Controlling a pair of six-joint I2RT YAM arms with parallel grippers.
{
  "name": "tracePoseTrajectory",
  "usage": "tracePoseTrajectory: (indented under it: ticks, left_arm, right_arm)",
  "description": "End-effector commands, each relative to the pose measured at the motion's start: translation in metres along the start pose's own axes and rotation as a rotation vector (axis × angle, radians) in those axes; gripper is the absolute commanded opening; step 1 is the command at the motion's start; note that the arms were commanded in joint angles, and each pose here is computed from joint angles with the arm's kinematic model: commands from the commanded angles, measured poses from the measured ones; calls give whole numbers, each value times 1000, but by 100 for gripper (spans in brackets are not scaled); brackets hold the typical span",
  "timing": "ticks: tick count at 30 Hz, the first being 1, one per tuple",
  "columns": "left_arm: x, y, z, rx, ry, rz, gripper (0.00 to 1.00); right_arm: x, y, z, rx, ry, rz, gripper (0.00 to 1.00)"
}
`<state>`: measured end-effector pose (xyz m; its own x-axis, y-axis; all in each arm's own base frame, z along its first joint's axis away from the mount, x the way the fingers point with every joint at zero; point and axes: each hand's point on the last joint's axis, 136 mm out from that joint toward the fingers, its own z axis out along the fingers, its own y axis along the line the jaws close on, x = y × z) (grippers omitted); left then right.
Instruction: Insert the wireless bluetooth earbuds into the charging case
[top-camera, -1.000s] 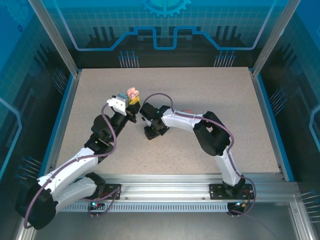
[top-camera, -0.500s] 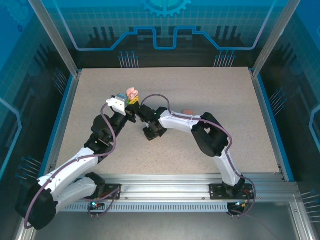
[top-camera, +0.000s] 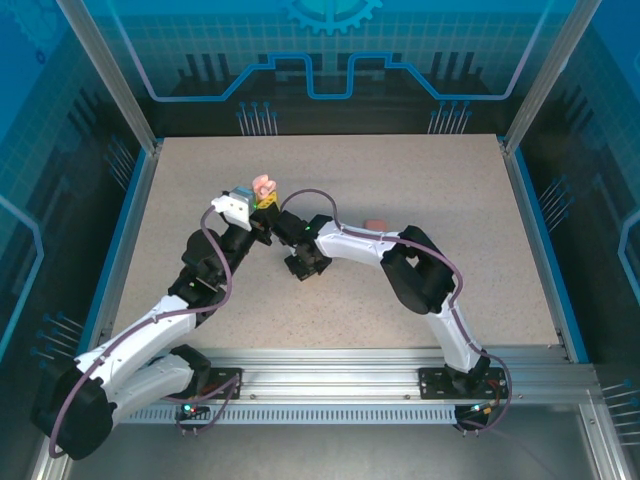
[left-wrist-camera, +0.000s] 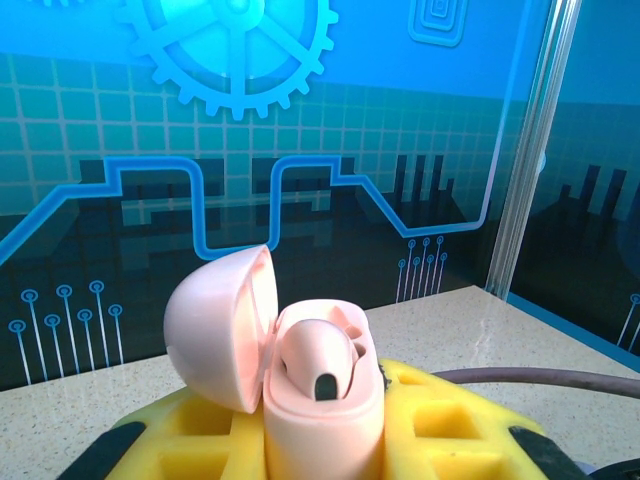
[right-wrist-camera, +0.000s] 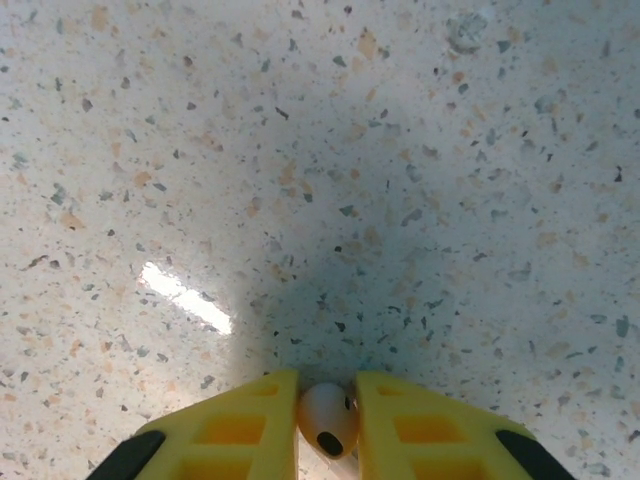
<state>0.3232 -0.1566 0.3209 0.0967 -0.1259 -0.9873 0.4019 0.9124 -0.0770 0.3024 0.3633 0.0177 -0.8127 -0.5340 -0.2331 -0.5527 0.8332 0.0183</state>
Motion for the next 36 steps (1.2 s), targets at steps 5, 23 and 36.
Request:
tracePoseTrajectory:
  ticks: [5,23,36]
  left_arm:
    - [-8,3,-2,-9,-27,-6,0]
    - [-3,-1,1,14,-6,-21,0]
    - [17,-16,3,102,44,-57,0]
  right_arm:
    - [7,6,-4,-9,17,5,15]
    - [12,-52,-36,18,-93,172,13]
    - [12,-99,-80,11,-210,279,13]
